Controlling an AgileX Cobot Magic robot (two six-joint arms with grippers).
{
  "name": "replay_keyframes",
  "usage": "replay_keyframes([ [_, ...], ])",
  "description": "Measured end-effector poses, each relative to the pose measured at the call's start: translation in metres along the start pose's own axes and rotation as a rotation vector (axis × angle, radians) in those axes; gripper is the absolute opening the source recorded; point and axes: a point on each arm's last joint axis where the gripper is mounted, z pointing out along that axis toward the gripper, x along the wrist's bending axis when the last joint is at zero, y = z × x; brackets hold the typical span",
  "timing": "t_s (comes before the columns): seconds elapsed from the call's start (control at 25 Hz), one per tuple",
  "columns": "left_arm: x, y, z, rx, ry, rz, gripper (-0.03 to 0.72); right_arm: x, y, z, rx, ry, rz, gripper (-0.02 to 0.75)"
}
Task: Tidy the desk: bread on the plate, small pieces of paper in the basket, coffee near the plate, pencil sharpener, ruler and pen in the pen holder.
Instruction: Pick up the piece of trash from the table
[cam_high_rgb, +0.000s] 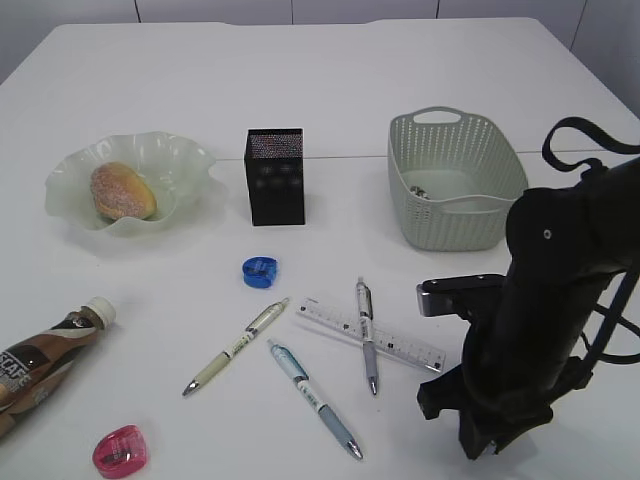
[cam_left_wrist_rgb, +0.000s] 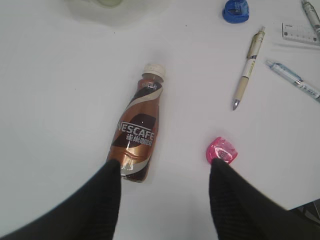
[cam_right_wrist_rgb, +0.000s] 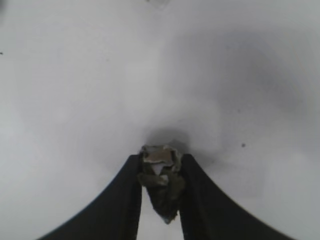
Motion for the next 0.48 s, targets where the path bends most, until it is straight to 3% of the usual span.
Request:
replay_keyframes([
  [0.16, 0.000, 0.000, 0.000, 0.000, 0.000, 0.000, 0.416, 0.003, 0.001, -0.013, -0.037, 0.009, -0.018, 0.176],
  [0.48, 0.000, 0.000, 0.000, 0.000, 0.000, 0.000, 0.416, 0.000, 0.045, -0.102, -0.354, 0.020, -0.038, 0.176],
])
